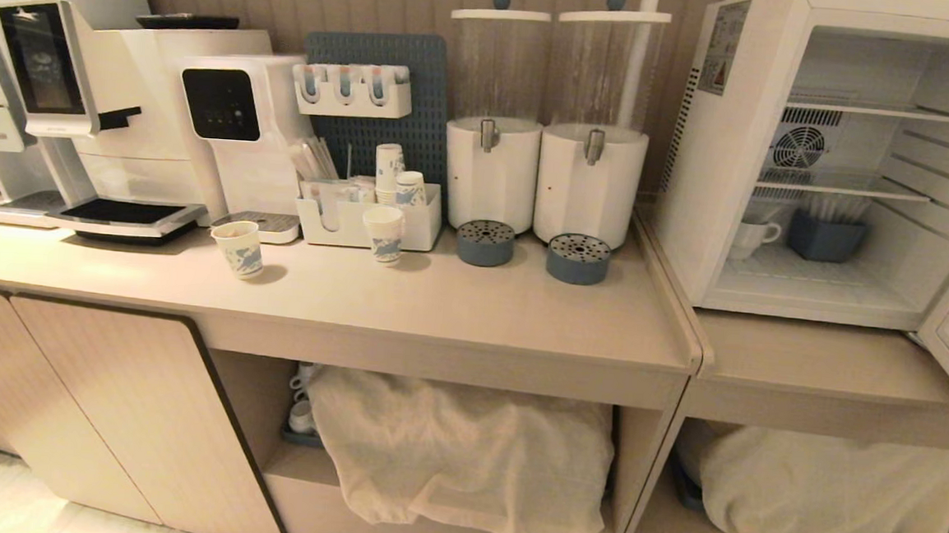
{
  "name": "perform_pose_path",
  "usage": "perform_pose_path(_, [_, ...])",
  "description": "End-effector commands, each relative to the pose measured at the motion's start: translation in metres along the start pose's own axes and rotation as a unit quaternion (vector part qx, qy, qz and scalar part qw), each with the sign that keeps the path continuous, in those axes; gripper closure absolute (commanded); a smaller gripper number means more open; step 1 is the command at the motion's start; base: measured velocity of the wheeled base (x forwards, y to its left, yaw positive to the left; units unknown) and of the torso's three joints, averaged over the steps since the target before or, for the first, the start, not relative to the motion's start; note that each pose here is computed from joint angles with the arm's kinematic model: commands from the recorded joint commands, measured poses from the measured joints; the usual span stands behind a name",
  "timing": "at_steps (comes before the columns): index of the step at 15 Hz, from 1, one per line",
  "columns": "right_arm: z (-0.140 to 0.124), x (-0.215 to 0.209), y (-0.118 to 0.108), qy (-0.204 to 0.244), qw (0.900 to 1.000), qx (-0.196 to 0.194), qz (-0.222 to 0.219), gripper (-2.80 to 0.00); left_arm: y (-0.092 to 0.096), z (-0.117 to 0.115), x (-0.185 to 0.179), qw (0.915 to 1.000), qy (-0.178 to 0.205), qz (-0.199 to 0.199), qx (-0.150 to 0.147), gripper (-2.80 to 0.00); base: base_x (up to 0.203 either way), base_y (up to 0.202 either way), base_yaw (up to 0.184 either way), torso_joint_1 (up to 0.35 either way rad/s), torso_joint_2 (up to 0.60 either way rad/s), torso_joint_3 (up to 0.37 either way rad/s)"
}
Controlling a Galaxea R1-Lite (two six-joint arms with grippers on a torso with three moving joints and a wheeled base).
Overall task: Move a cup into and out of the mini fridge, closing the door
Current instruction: Close the freezer door
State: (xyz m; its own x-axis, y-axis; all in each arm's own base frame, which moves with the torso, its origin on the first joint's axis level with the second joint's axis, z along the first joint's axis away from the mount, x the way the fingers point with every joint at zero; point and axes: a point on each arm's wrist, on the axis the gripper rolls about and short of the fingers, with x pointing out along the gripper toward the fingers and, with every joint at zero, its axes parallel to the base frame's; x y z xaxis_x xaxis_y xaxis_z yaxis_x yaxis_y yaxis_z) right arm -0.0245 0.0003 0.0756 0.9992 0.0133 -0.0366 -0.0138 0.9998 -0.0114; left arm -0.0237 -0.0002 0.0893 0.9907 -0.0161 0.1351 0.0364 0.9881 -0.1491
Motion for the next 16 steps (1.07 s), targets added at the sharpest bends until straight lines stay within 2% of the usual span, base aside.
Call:
perform_pose_path(1, [-0.0001, 0.0002, 0.0000, 0.002, 1.000, 0.000, 0.001, 0.00, 0.0017, -0.0113, 0.0015, 0.9999, 0.017, 0.003, 0.000, 0.00, 0.000, 0.000, 0.000, 0.000, 0.00, 0.000])
perform_pose_path(7, [-0.0001, 0.0002, 0.0000, 0.002, 1.000, 0.000, 0.000, 0.00, 0.0017, -0.0113, 0.0015, 0.9999, 0.017, 0.003, 0.000, 0.00, -0.002, -0.025, -0.002, 0.000, 0.00, 0.000])
perform_pose_path(16, [0.0001, 0.0001, 0.0000, 0.002, 1.000, -0.001, 0.001, 0.00, 0.0017, -0.0113, 0.0015, 0.9999, 0.017, 0.003, 0.000, 0.00, 0.000, -0.189, 0.000, 0.001, 0.00, 0.001])
